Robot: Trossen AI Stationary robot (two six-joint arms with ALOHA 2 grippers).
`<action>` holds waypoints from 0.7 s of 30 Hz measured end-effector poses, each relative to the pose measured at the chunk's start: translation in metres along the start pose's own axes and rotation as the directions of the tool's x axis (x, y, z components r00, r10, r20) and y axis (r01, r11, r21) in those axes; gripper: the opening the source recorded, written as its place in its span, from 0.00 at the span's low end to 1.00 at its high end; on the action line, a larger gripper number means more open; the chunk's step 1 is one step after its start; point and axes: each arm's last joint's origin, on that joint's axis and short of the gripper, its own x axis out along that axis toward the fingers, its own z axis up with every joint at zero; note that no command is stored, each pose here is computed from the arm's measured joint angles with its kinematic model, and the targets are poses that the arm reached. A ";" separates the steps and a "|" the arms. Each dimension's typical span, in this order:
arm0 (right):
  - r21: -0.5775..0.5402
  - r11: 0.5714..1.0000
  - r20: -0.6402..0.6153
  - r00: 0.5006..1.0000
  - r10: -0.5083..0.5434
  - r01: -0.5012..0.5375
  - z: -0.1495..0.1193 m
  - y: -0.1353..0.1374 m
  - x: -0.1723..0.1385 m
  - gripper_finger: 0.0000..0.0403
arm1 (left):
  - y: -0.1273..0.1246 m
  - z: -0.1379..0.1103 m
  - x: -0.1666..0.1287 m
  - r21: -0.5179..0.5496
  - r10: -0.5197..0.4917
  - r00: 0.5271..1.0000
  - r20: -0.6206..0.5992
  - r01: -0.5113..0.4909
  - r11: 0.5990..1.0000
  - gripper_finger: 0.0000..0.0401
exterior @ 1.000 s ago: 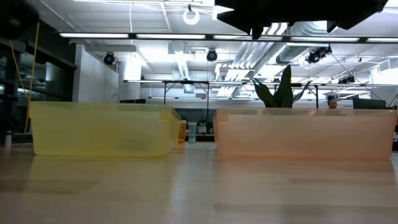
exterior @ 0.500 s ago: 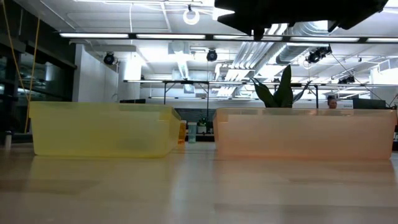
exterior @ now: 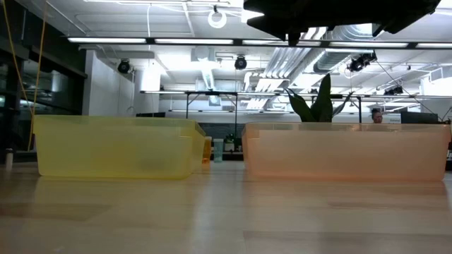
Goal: Pick and place medicine bottles into bin by pill shape (circle, oval)
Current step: Put the small pink tablet bottle into the orange bin
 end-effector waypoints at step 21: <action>0.002 1.000 -0.002 1.000 0.000 0.000 0.000 0.000 0.000 0.61 | -0.003 0.004 0.004 0.044 0.012 0.999 0.048 -0.014 0.999 0.50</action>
